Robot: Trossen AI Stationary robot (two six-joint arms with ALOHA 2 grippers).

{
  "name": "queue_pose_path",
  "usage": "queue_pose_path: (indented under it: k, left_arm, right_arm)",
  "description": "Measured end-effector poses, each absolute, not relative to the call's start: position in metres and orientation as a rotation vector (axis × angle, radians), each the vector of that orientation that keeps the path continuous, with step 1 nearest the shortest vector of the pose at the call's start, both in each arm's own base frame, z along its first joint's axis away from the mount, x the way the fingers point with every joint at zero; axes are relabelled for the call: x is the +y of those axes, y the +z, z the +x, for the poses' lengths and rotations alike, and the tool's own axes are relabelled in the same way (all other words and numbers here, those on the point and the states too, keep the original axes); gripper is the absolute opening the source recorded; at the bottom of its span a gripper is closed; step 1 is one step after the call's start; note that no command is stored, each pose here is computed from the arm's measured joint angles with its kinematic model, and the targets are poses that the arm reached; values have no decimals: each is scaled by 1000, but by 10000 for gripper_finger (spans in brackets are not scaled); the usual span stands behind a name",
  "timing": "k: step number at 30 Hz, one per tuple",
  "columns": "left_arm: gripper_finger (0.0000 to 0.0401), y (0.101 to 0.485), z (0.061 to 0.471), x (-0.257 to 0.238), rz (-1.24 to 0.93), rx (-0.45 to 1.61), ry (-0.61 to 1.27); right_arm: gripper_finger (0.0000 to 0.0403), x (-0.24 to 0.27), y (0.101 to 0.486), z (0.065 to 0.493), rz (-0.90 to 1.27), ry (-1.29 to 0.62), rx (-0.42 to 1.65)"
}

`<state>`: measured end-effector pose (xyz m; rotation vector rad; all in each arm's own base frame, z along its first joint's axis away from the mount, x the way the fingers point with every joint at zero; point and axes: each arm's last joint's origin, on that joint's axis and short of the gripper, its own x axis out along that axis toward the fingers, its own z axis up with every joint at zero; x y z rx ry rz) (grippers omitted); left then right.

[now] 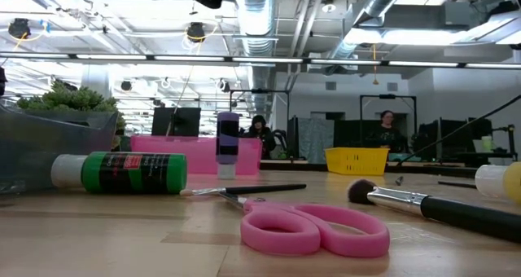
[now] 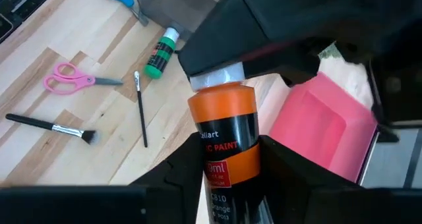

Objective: Pick & Place Paint Supplies
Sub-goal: Put the orange paint bottle into the yellow bin

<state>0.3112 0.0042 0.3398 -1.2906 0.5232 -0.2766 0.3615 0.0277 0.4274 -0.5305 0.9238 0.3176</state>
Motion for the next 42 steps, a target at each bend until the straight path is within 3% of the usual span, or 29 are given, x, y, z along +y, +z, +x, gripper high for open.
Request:
queue_pose_path:
  k: [11, 18, 30, 42]
  left_arm:
    - [196, 339, 310, -6, -973, 498, -408]
    - [207, 340, 312, -9, -615, 371, -356]
    - [208, 377, 317, -1, -153, -138, -37]
    - [208, 407, 307, 2, -78, -468, 70]
  right_arm:
    - [131, 14, 457, 324, -253, 167, 906]
    - [133, 6, 488, 306, -22, 178, 697]
    - [134, -3, 529, 307, 127, 119, 319]
    - [133, -20, 548, 315, 239, 68, 97]
